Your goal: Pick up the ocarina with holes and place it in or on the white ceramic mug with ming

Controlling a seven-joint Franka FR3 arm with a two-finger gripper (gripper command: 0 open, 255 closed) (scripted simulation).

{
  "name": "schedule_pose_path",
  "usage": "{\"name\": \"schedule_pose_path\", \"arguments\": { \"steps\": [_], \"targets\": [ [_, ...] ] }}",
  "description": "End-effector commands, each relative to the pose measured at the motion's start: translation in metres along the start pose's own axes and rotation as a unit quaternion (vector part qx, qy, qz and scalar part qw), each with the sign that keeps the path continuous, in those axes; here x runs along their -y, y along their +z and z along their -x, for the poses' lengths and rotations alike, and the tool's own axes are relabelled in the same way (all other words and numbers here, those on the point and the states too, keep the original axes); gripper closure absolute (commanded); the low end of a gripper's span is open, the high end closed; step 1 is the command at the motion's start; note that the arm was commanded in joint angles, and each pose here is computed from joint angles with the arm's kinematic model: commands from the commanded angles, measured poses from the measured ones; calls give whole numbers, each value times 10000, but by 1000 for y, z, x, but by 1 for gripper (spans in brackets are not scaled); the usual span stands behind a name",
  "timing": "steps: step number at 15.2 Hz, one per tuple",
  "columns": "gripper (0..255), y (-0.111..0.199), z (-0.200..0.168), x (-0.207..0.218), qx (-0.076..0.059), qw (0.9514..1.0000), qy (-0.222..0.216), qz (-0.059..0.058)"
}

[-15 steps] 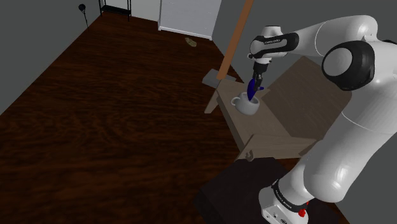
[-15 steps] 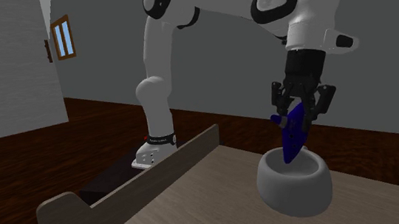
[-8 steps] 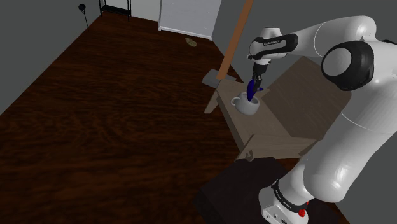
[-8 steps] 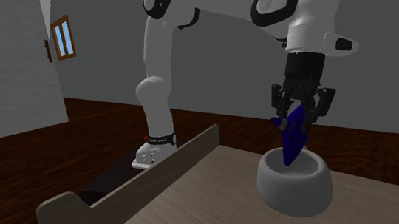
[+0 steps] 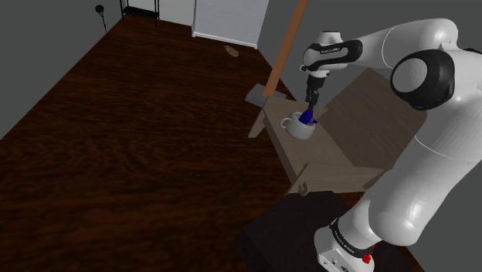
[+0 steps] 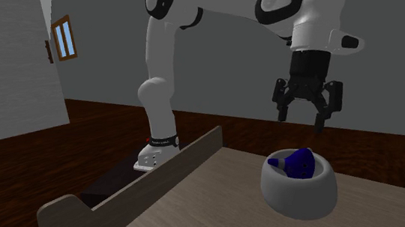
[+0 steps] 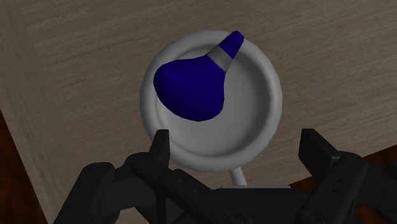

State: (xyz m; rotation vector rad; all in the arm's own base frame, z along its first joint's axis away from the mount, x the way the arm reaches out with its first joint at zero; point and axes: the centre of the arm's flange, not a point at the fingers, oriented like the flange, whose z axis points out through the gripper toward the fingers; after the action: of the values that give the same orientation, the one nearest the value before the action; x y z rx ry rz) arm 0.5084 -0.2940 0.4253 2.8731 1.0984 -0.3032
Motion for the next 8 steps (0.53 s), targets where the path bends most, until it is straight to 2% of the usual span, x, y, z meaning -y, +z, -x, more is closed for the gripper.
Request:
{"name": "schedule_pose_path", "arguments": {
  "steps": [1,3,8],
  "targets": [
    [0,-21,0,0,0,10000,1,-2],
    [0,-44,0,0,0,10000,1,-2],
    [0,-44,0,0,0,10000,1,-2]
  ]
}}
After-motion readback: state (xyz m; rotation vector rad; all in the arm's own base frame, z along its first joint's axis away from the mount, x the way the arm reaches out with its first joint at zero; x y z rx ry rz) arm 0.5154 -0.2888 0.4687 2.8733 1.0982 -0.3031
